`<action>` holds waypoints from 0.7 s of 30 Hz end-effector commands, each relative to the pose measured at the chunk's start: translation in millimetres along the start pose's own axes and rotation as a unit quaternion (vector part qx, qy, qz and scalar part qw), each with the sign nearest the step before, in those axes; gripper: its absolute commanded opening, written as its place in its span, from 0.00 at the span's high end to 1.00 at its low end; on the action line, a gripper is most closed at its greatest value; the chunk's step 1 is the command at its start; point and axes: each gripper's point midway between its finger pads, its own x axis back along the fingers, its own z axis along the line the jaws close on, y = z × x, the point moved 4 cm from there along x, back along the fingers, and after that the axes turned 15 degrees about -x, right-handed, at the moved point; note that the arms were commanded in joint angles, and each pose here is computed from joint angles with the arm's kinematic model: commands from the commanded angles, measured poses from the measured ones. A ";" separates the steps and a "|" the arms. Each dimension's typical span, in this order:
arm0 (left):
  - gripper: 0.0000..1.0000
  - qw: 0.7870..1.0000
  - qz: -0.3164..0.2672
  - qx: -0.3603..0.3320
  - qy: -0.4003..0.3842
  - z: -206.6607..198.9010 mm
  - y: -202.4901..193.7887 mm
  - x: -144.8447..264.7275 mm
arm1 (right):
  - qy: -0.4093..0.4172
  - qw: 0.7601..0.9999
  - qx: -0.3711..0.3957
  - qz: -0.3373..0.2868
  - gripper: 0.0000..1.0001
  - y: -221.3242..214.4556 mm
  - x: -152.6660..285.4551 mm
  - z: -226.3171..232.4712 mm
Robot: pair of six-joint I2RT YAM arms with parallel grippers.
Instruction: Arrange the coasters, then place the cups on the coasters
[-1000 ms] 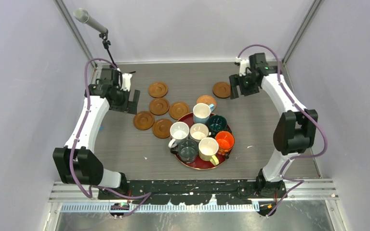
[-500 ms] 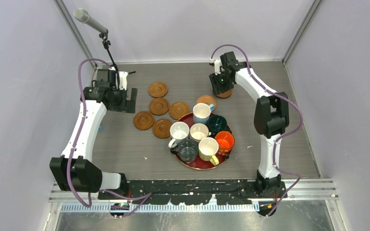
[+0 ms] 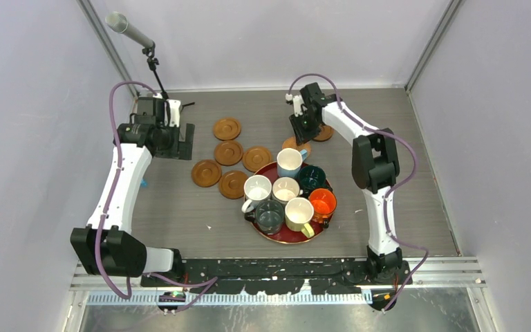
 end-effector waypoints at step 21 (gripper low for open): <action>0.00 0.999 -0.032 -0.010 -0.002 4.8 26.5 -6.4 | -0.120 0.988 -0.069 0.074 0.76 -57.7 31.9 -117.3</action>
